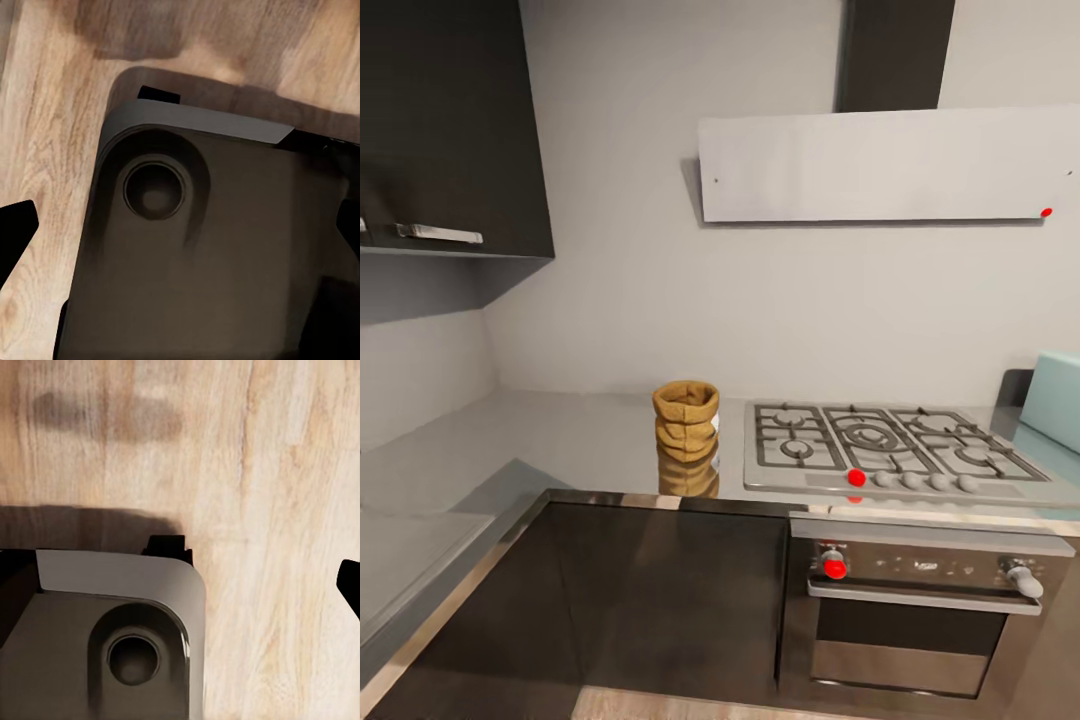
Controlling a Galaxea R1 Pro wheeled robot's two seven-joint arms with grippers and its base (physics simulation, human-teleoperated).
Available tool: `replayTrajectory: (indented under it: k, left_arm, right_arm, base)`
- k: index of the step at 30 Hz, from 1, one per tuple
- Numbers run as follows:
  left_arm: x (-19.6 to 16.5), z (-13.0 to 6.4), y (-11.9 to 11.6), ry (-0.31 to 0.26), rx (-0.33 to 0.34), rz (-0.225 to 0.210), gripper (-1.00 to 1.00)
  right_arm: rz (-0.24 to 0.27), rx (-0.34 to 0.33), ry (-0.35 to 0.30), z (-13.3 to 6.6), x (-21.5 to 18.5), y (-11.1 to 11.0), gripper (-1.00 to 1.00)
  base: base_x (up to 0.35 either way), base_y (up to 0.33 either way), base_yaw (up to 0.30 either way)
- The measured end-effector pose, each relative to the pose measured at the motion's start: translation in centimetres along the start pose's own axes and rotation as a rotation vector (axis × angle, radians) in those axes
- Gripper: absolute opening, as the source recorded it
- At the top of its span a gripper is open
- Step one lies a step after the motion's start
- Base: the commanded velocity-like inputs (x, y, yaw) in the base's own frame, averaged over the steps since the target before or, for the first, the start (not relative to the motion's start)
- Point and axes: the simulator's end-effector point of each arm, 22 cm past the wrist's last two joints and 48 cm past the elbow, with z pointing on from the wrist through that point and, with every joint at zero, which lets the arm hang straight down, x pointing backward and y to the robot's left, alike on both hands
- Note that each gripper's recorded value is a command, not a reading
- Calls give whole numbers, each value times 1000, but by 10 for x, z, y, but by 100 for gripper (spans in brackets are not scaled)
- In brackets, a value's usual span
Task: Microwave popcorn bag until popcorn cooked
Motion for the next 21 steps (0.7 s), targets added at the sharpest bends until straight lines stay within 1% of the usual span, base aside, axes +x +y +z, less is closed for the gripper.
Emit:
replayTrajectory:
  k: [21]
  left_arm:
    - [-1, 0, 1, -2, -9, -7, 100]
  right_arm:
    - [-4, 1, -3, 0, -1, -1, 100]
  base:
    - [0, 0, 2]
